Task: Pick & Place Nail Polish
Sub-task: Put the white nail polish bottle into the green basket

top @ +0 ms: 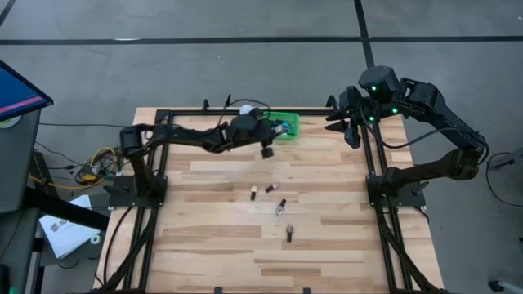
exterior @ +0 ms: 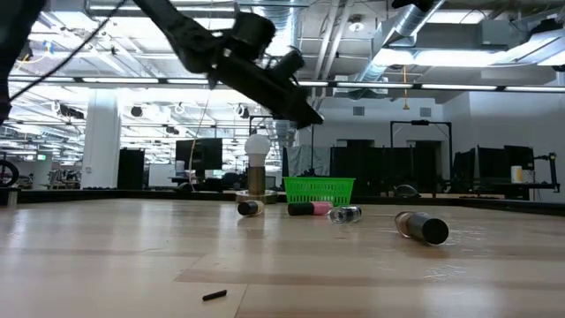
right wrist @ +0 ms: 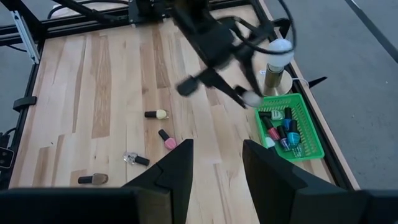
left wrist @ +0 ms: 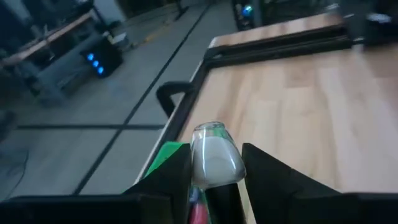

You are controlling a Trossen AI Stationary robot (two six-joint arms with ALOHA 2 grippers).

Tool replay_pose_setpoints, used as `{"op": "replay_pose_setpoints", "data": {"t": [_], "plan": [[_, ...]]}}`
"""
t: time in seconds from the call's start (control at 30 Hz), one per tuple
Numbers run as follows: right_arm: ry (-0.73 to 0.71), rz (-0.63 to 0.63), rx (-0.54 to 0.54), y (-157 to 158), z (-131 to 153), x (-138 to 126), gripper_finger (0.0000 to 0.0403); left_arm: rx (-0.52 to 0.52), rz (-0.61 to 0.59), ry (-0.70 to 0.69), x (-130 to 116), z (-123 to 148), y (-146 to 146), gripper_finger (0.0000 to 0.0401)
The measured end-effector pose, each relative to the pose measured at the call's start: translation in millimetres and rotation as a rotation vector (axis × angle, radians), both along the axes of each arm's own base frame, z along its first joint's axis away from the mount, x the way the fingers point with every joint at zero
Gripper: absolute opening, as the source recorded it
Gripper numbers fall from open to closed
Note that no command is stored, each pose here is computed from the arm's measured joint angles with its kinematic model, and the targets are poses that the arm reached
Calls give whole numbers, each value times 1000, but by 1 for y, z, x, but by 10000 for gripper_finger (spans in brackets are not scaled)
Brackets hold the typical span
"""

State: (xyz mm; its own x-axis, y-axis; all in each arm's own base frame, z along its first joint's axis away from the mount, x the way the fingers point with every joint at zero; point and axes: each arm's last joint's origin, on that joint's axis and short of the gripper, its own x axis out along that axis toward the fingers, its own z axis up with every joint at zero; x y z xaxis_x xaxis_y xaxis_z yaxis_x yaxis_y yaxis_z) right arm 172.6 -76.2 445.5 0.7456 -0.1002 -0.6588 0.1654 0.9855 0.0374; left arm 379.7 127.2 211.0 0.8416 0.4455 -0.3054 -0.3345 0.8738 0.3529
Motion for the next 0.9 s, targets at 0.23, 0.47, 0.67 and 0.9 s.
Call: {"op": "replay_pose_setpoints", "data": {"t": [0.23,0.47,0.67,0.9], "plan": [[0,0,0,0,0,0,131,-5,105,-29,44,-11,20,118],[23,0,11,1,-2,-2,131,-5,311,-63,62,-18,22,120],[34,1,15,1,-3,-2,131,-125,396,-158,64,-19,15,115],[37,14,1,1,-3,-2,131,-246,435,-229,64,-23,10,121]]}}
